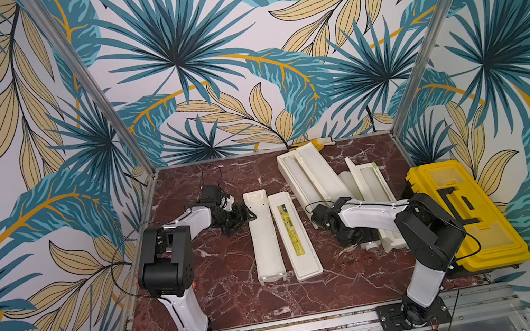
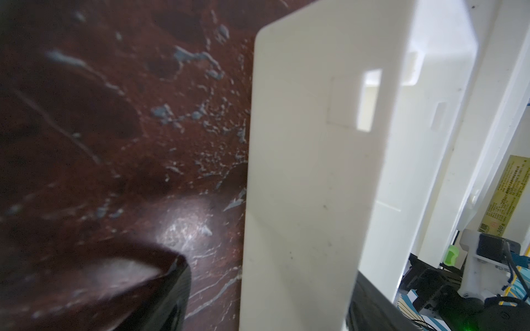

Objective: Put plastic wrap rolls into dispensers
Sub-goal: Adjust the plastic wrap at the center of the board.

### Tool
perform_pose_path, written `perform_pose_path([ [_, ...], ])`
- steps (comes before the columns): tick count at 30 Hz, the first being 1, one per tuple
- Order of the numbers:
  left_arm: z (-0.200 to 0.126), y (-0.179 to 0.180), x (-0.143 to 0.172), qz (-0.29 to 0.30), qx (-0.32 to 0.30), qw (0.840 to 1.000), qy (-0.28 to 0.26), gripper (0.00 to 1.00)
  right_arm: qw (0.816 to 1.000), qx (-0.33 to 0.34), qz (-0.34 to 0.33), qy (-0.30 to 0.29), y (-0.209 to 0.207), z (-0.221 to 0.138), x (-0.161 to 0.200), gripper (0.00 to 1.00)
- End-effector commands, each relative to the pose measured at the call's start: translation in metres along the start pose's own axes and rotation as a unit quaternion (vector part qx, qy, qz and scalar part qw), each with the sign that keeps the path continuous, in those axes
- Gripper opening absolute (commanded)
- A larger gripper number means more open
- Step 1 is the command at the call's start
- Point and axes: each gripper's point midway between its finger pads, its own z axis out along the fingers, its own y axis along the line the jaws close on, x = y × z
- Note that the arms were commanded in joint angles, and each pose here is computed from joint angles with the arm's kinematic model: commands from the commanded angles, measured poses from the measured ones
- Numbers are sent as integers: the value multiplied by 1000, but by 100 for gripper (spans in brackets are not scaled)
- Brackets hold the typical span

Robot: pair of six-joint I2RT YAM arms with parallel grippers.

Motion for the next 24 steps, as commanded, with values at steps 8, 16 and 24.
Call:
perform_pose_path([
  [8,-2,12,6,-11,-14,1000,10,82,994,-95,10,60,45,1,18,74],
  [16,-4,13,-3,-15,-9,1000,3,83,989,-128,6,70,62,-19,33,62],
  [24,-3,16,-9,-20,-5,1000,5,83,983,-149,0,106,76,-39,91,63],
])
